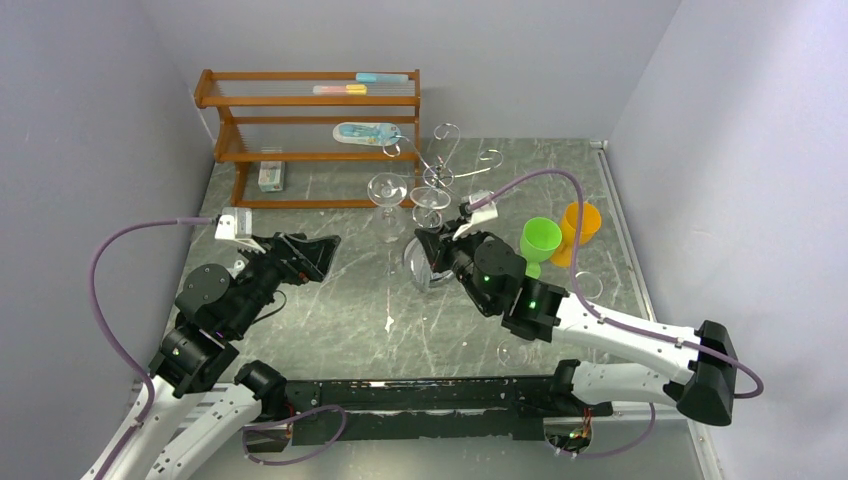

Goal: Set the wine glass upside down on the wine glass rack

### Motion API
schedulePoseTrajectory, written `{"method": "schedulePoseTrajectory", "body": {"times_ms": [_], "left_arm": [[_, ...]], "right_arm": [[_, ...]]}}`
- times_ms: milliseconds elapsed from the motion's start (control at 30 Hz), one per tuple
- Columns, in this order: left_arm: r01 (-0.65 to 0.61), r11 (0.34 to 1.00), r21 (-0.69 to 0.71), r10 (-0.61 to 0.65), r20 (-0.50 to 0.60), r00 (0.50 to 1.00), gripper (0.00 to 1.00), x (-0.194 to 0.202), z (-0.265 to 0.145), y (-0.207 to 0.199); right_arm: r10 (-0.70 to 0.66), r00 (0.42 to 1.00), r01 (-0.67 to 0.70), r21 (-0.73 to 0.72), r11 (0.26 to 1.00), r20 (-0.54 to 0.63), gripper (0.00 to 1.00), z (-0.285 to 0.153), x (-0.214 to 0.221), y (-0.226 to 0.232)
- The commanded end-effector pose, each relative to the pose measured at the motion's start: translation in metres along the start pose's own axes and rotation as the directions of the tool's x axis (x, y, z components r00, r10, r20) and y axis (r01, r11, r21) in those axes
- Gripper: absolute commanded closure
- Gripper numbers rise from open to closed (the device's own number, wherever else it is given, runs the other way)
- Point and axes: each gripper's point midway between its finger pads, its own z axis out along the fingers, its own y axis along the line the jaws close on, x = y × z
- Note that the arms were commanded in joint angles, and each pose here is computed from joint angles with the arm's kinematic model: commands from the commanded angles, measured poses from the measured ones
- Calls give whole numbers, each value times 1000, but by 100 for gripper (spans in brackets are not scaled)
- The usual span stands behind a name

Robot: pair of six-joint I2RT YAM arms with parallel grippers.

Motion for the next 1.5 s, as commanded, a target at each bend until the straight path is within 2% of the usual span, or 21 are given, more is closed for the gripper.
{"method": "schedulePoseTrajectory", "body": {"times_ms": [0,233,433,800,967,1200,1300,1467], "left_arm": [[6,1000,-18,-6,9,1000,3,-4,-3,2],[9,1000,-26,-9,4,1000,3,-2,-3,4],[13,1000,-21,-13,0,1000,3,1,-2,4],[20,999,-31,-20,-6,1000,3,4,0,7],[23,999,-28,-23,-9,1000,3,5,1,6],[20,999,-31,-21,-25,999,3,8,3,6],[23,999,-30,-24,-28,999,3,9,4,6],[19,999,-26,-19,-21,1000,3,7,4,5]], "right_arm": [[12,998,-7,-85,996,54,100,1,-22,15],[-12,998,25,-194,981,65,100,-7,-22,24],[-19,996,39,-219,975,90,100,-16,-18,20],[-3,993,23,-163,986,119,100,-25,-11,-1],[-15,997,23,-102,995,78,100,-20,1,-11],[-32,998,37,-107,994,49,100,-20,14,-12],[-34,999,37,-102,994,30,96,-18,19,-12],[-44,999,44,-134,990,0,78,-18,27,-7]]}}
